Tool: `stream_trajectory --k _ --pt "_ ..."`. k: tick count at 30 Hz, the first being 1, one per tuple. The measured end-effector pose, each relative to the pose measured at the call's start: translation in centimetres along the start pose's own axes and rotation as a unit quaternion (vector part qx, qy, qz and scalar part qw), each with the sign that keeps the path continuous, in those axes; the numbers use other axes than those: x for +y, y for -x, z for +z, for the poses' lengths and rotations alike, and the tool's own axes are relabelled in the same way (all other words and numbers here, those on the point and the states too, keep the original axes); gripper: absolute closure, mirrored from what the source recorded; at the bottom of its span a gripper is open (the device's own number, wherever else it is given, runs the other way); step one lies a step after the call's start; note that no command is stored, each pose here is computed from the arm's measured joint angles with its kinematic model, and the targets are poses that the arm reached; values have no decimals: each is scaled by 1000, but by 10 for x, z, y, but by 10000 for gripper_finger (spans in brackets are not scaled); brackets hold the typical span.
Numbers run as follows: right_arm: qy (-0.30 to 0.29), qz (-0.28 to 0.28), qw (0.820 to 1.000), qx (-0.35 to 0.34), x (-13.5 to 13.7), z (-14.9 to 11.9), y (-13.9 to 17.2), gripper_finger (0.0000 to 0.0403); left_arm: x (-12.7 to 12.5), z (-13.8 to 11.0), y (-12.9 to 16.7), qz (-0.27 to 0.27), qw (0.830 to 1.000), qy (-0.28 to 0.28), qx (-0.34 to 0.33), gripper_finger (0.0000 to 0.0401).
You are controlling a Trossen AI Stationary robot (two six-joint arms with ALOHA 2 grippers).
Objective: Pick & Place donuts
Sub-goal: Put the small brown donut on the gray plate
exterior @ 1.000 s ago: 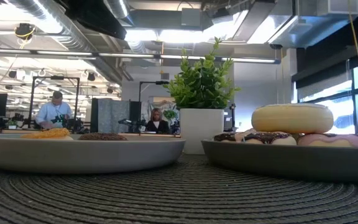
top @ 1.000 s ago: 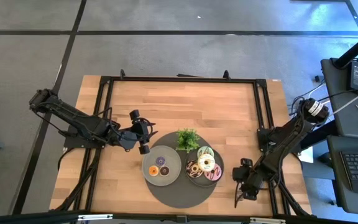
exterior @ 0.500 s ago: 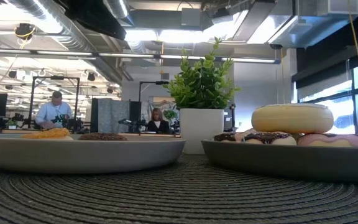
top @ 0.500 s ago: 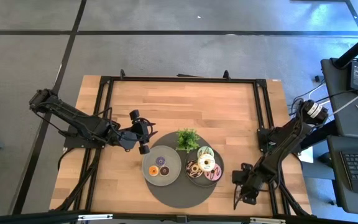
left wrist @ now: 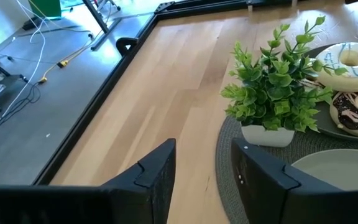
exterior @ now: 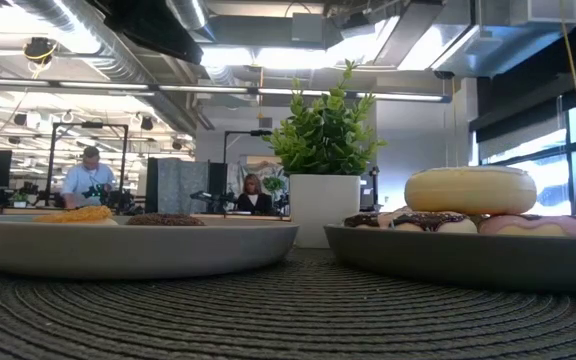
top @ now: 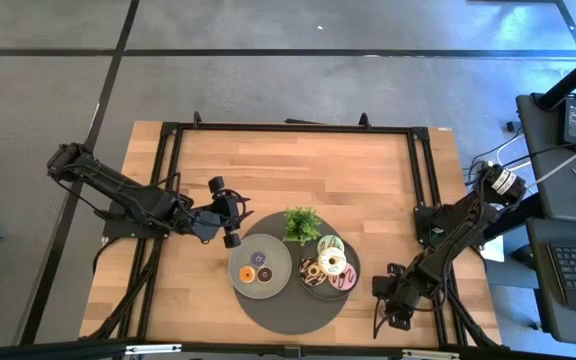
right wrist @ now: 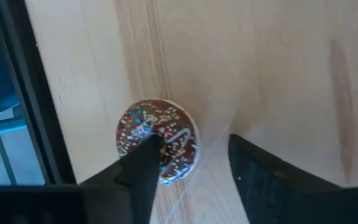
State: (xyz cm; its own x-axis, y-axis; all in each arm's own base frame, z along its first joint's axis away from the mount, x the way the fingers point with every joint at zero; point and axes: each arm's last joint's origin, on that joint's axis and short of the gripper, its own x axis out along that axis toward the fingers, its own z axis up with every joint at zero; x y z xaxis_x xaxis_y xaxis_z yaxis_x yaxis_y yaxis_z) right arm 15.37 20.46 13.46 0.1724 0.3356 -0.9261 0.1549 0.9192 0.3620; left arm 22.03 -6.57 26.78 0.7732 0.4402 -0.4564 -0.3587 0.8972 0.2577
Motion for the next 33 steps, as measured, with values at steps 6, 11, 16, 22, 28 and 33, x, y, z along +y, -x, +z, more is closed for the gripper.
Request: stream_trajectory --k 6,11,16,22,28,33 --pt "-1 19 999 29 2 -1 0 288 0 0 0 0 1000 0 0 249" --pt "10 36 999 35 11 4 8 347 0 0 0 -1 1000 0 0 251" --pt "29 24 999 15 18 24 37 375 0 0 0 -1 1000 0 0 252" --pt "60 -54 995 -65 12 78 86 374 -1 -1 0 -11 1000 -2 4 249" --pt "123 -76 974 -173 4 136 138 373 -2 -5 0 -43 999 -16 28 253" --pt "167 -114 950 -239 -9 167 174 372 -3 -7 1 -69 996 -22 43 250"
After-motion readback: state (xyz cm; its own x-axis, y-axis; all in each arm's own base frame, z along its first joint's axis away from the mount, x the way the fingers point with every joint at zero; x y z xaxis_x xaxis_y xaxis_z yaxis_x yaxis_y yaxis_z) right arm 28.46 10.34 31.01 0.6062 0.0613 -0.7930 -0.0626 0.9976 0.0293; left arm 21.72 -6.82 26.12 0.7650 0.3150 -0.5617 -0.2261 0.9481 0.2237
